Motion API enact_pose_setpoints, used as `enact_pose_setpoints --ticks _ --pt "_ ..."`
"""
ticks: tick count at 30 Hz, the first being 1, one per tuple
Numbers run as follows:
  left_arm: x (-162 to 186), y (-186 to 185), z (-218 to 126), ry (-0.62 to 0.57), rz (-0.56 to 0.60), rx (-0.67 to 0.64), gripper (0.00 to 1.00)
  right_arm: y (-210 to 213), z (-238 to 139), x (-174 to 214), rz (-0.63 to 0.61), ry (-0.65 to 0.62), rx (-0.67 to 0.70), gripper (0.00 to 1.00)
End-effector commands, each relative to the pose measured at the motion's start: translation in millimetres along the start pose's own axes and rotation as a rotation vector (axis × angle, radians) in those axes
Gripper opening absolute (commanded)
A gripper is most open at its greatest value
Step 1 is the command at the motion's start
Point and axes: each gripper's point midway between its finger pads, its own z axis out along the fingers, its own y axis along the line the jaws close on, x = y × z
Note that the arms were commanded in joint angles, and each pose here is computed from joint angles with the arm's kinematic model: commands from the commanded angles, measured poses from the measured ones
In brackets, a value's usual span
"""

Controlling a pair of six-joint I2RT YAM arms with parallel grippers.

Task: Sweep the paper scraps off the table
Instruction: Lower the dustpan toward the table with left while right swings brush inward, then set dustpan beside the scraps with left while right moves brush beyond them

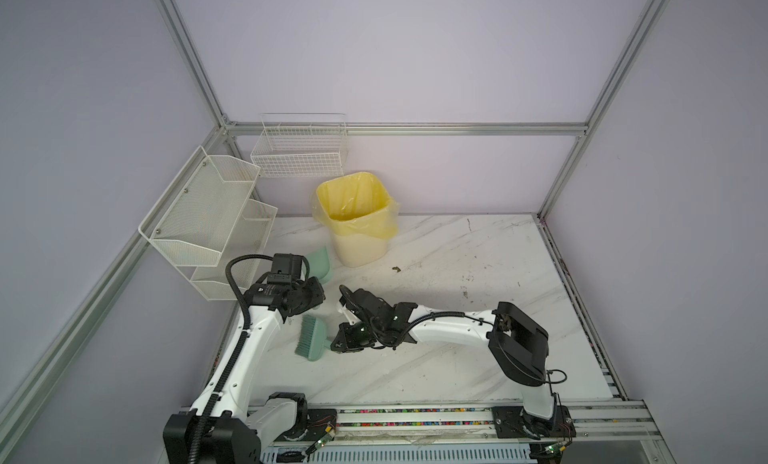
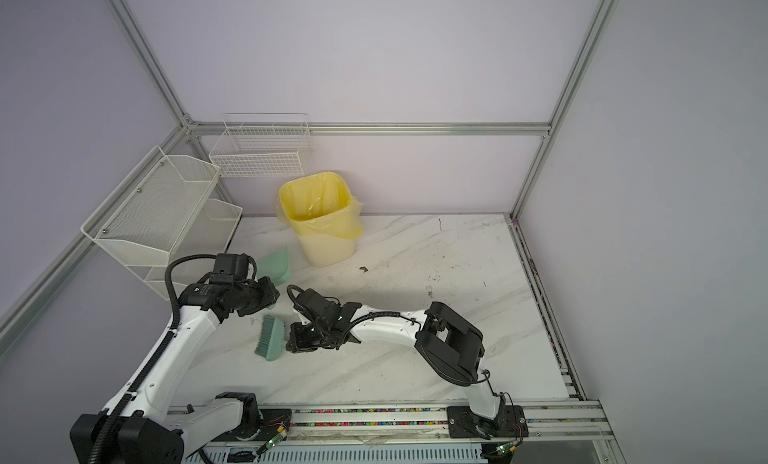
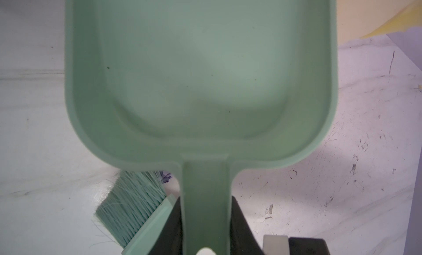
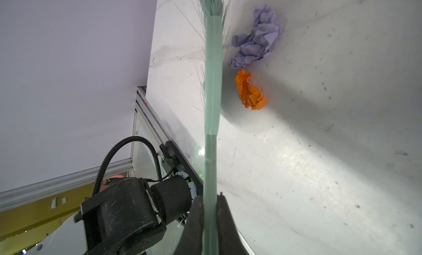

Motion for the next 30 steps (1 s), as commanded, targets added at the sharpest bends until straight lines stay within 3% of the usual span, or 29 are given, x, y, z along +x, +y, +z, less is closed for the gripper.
enact_pose_setpoints --ticks 1,8,14,18,22,30 --pt "-21 -25 -24 -0.059 0.051 0.101 0.16 -32 -10 -5 0.054 0.012 0.052 0.00" --pt "-10 -32 -19 -0.005 0.019 0.155 0.16 -93 -56 -5 0.096 0.000 0.167 0.00" --pt "-4 -52 -22 -0.003 0.049 0.191 0.16 -162 -140 4 0.187 -0.081 0.305 0.00" --pt "11 -81 -8 0.008 0.082 0.212 0.16 -206 -222 3 0.205 -0.139 0.467 0.00" --pt "33 -116 11 0.049 0.144 0.235 0.16 -192 -264 -4 0.165 -0.204 0.476 0.00" --pt "51 -145 18 0.073 0.249 0.231 0.16 -150 -286 -19 0.142 -0.298 0.363 0.00"
